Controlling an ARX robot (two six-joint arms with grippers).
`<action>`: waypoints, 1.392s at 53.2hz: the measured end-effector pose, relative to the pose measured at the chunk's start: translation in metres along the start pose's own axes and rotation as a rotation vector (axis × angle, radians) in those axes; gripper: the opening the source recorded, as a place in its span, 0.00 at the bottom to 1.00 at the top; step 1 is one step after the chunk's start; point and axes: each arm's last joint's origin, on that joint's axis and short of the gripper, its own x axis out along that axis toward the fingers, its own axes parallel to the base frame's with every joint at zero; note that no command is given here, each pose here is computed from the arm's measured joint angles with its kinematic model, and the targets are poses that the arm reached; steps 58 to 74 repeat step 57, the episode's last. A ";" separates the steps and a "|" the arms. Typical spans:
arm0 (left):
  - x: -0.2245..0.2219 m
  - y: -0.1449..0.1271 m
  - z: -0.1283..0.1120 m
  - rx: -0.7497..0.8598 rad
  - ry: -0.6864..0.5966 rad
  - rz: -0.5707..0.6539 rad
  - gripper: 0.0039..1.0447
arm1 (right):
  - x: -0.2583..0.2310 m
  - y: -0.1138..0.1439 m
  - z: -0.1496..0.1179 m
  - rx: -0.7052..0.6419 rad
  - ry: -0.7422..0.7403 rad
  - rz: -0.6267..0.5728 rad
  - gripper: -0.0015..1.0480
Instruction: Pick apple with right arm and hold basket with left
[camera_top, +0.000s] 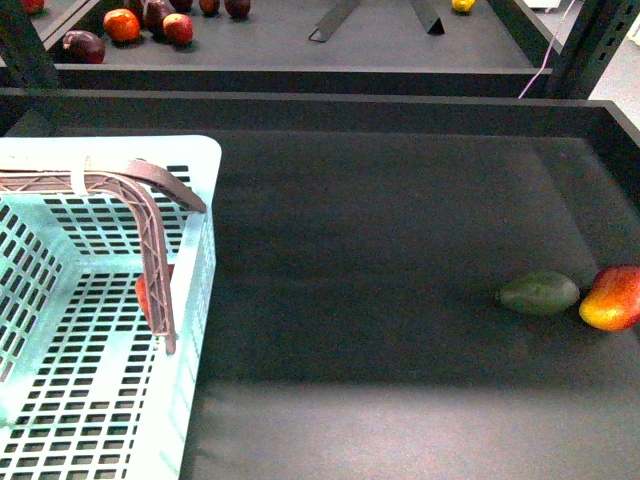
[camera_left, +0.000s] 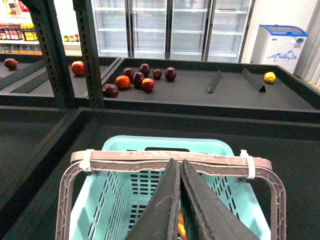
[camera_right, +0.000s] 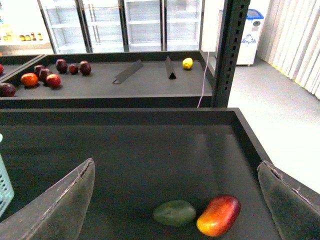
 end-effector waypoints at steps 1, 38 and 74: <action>0.000 0.000 0.000 0.000 0.000 0.000 0.03 | 0.000 0.000 0.000 0.000 0.000 0.000 0.92; 0.000 0.000 0.000 0.000 0.000 0.000 0.83 | 0.000 0.000 0.000 0.000 0.000 0.000 0.92; 0.000 0.000 0.000 0.002 0.000 0.000 0.94 | 0.000 0.000 0.000 0.000 0.000 0.000 0.92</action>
